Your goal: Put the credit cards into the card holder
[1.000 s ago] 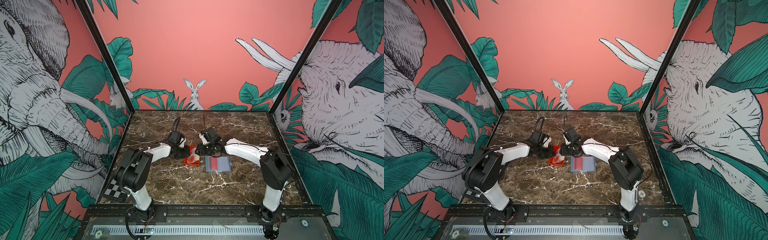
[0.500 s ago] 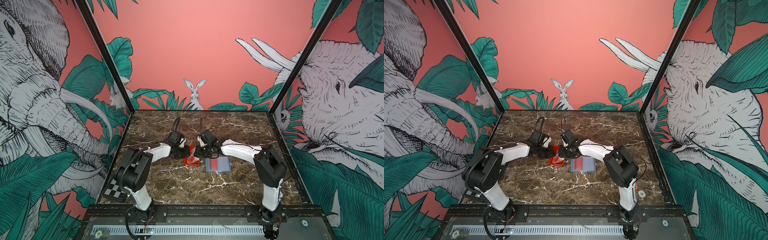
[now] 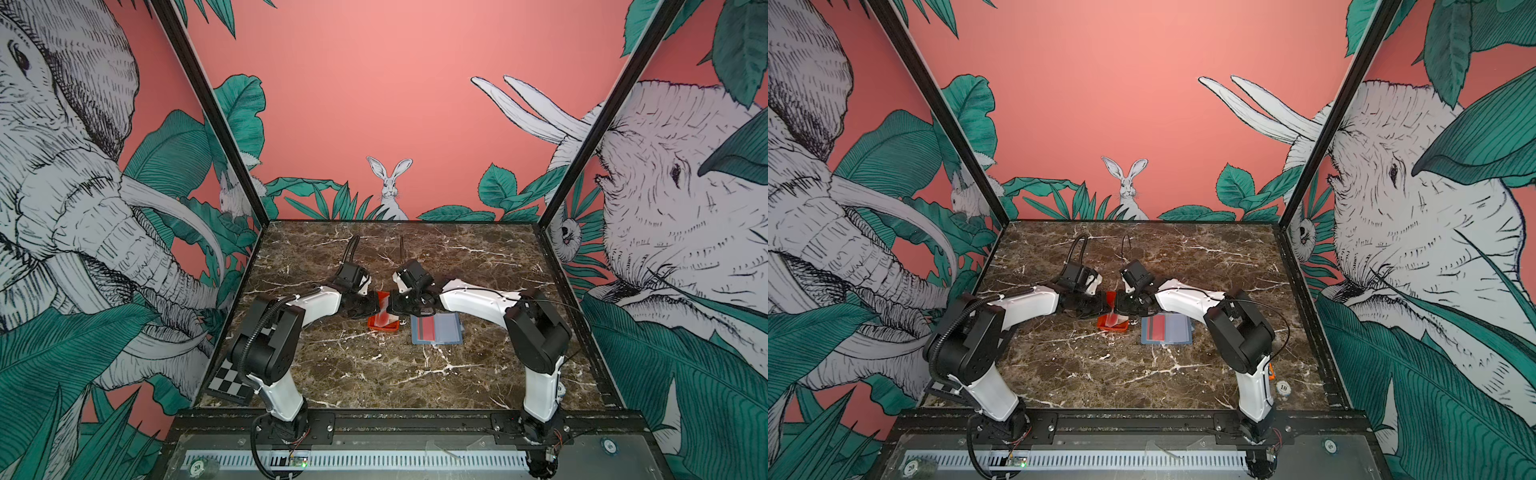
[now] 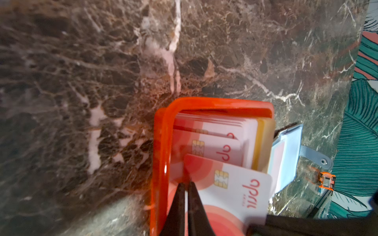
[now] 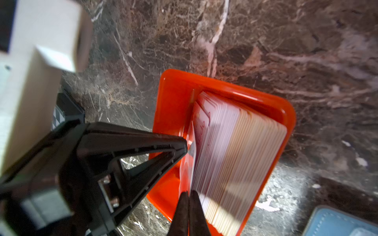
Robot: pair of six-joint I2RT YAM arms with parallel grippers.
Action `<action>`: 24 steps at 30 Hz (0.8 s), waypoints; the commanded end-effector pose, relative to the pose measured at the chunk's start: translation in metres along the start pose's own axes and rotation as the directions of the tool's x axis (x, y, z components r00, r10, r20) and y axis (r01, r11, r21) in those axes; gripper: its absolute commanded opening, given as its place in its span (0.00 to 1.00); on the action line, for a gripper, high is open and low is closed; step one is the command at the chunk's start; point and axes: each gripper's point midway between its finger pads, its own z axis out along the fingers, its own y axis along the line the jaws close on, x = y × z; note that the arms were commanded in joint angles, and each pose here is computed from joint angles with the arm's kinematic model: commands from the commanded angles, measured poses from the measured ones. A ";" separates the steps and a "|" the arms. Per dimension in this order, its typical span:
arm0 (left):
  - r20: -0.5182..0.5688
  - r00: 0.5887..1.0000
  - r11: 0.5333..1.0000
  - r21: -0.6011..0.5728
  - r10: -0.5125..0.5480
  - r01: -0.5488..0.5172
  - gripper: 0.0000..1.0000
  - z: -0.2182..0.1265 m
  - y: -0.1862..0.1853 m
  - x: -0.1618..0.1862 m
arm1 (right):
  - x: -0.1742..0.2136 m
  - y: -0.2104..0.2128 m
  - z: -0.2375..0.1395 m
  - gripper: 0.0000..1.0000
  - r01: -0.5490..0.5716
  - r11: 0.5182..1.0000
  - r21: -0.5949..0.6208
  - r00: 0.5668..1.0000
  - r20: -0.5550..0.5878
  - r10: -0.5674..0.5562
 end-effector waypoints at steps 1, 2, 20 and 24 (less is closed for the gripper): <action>0.020 1.000 1.000 0.009 -0.002 0.002 0.09 -0.014 -0.005 0.001 | -0.009 0.010 -0.008 0.02 0.003 1.000 -0.021 0.999 0.046 -0.002; 0.027 1.000 1.000 0.008 0.001 -0.001 0.09 -0.017 -0.006 0.000 | -0.011 0.012 -0.012 0.02 0.007 1.000 -0.026 0.999 0.054 -0.006; 0.213 0.977 0.958 0.280 0.010 -0.070 0.26 -0.075 -0.064 -0.007 | -0.025 0.006 -0.093 0.00 0.062 0.986 -0.154 0.985 0.168 -0.036; 0.227 0.974 0.907 0.414 -0.024 -0.075 0.32 -0.076 -0.084 -0.009 | -0.024 -0.014 -0.118 0.00 0.055 0.981 -0.184 0.982 0.189 -0.020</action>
